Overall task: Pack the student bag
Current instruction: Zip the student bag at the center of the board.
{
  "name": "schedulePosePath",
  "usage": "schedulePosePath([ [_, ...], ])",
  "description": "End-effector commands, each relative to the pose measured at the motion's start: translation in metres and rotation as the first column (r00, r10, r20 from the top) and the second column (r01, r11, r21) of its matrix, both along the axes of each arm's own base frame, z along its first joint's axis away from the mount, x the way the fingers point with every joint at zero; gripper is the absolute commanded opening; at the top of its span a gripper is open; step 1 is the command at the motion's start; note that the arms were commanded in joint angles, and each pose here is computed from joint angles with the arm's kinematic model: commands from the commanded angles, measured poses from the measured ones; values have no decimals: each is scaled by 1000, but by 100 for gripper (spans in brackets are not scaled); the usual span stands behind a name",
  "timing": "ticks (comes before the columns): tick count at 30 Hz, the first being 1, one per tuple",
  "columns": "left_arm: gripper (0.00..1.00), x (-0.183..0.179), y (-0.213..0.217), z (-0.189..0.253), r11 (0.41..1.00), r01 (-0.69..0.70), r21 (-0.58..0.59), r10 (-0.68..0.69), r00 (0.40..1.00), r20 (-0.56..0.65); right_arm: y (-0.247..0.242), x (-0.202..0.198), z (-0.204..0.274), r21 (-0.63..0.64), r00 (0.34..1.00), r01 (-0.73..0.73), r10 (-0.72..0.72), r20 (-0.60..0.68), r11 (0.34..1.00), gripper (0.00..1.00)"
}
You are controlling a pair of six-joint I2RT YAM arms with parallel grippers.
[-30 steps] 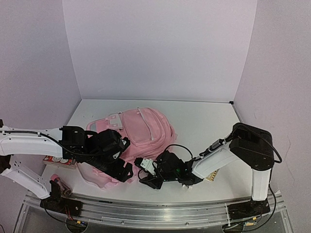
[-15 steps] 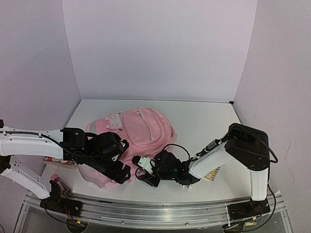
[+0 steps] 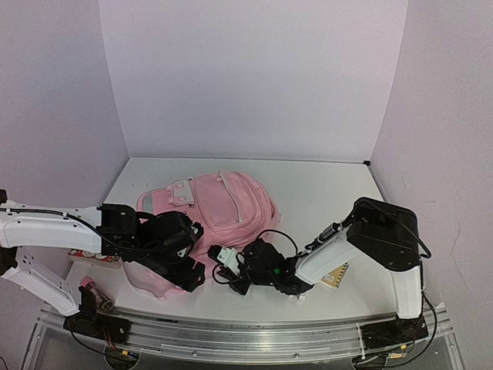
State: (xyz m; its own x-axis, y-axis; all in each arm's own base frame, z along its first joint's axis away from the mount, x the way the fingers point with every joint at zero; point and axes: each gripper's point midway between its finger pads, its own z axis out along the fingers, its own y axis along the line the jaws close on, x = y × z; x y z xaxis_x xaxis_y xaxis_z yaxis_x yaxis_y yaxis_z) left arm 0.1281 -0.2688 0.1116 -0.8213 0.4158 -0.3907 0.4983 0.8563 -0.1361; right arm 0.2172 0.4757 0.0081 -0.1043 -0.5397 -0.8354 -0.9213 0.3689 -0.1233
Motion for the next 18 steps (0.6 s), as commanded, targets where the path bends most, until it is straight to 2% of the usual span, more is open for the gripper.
schedulePosePath([
  [1, 85, 11, -5, 3, 1000, 0, 27, -1, 999, 54, -9, 1, 25, 52, 999, 27, -29, 31, 998, 2],
  [7, 82, 18, -4, -18, 995, -3, 97, -5, 996, 83, -20, -8, 28, 46, 1000, 19, -18, -8, 999, 0],
  [11, 81, 26, -3, -30, 990, -46, 131, 27, 989, 145, -18, -10, 39, 75, 998, 35, -31, -48, 997, 0],
  [18, 79, 18, -1, -49, 949, -129, 288, 43, 958, 285, -22, -25, 63, 74, 974, 68, -49, -223, 995, 0],
])
